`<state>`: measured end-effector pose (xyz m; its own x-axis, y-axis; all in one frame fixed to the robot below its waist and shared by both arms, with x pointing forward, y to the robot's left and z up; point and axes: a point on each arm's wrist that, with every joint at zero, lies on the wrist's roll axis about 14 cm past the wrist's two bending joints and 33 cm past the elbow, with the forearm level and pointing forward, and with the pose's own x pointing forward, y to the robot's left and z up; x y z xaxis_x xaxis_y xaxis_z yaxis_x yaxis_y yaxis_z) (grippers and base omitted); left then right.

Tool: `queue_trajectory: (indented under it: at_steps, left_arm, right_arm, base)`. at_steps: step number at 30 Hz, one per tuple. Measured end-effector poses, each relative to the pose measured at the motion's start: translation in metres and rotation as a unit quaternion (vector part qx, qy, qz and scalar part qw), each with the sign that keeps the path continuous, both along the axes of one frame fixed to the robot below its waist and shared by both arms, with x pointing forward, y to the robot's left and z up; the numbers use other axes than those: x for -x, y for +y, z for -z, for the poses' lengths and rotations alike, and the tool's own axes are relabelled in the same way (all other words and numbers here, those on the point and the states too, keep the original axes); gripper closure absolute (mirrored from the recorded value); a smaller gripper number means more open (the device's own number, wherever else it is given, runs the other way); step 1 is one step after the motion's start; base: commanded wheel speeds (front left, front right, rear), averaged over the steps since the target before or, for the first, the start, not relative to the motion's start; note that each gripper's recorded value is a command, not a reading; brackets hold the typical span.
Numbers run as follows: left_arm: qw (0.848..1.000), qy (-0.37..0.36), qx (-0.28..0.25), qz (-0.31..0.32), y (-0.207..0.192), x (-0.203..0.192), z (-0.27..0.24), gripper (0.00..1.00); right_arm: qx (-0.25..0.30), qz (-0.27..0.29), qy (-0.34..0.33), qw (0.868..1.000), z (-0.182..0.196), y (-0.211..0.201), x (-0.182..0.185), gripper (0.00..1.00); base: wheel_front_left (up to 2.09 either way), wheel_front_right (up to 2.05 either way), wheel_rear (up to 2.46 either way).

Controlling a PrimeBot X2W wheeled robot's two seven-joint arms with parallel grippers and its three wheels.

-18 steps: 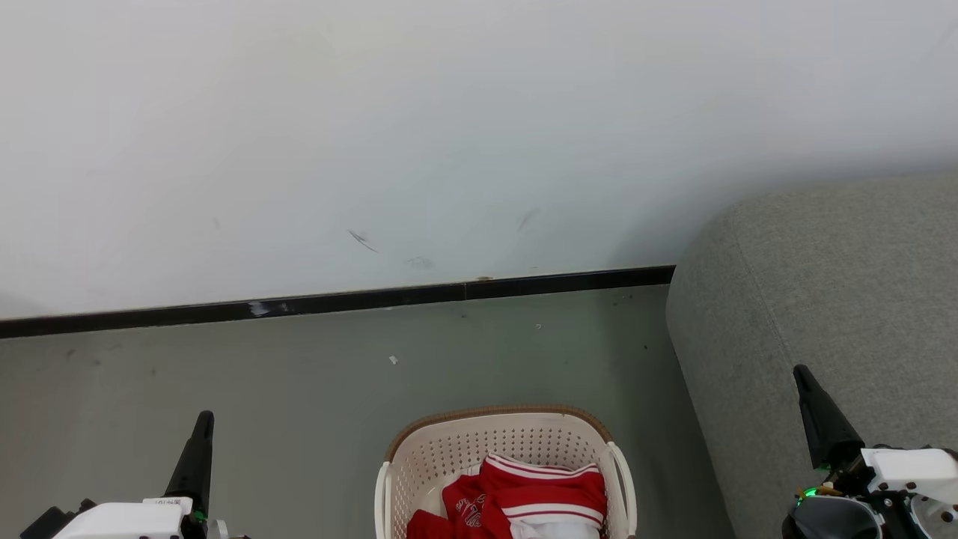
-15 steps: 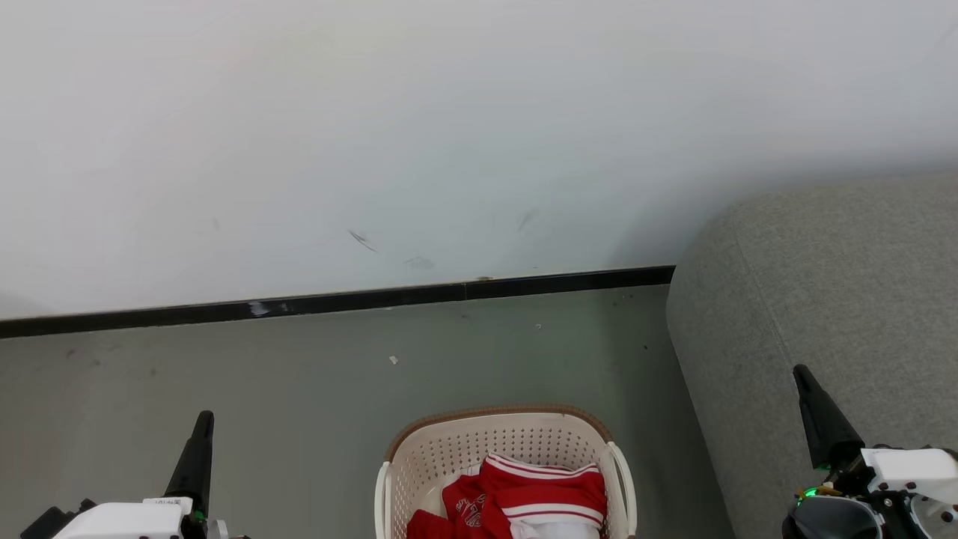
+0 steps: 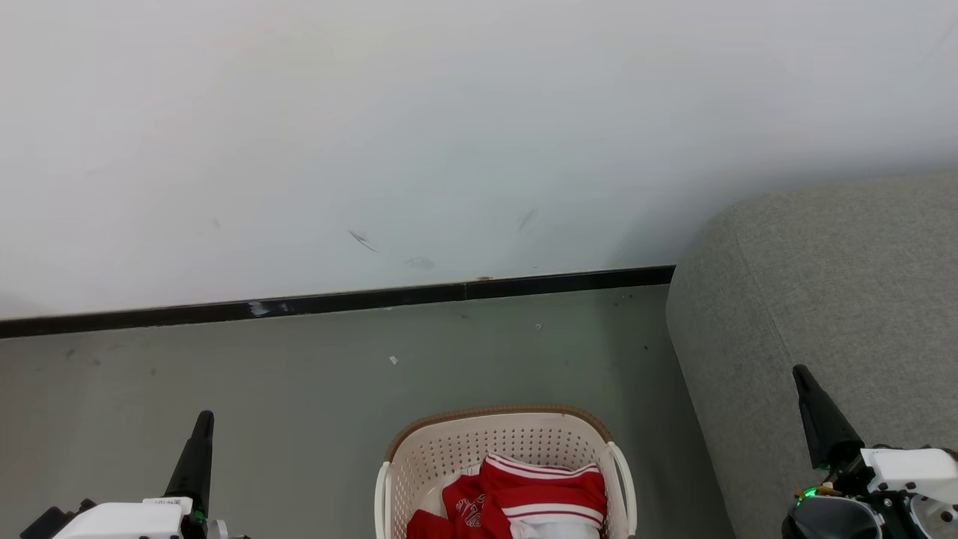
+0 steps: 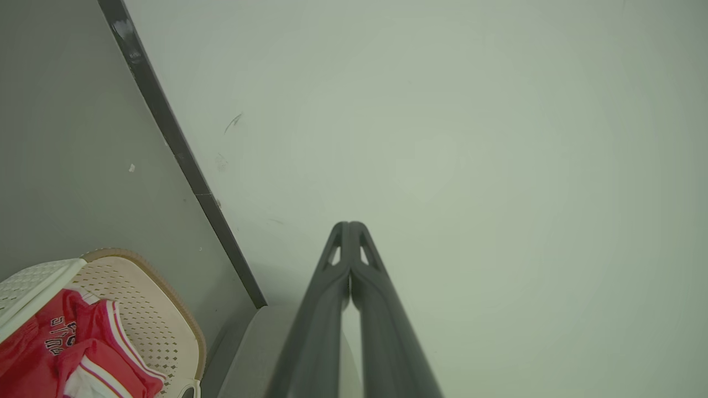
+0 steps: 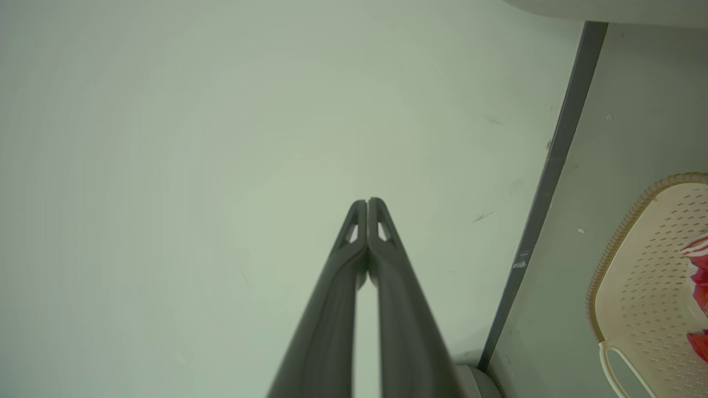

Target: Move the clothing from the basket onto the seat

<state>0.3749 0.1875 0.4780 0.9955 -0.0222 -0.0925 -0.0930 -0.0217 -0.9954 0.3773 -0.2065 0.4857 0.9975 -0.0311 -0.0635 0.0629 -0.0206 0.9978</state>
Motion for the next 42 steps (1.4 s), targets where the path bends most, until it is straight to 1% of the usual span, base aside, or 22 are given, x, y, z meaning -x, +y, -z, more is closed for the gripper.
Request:
queue_trajectory:
  at_steps: [42]
  left_arm:
    - [1.000,0.000,0.000,0.000,0.0000,0.0000,0.0000,1.00]
  right_arm:
    - [-0.001,0.000,0.000,1.000,0.0001,0.0002,0.0000,1.00]
  base:
    - [0.00,0.00,0.00]
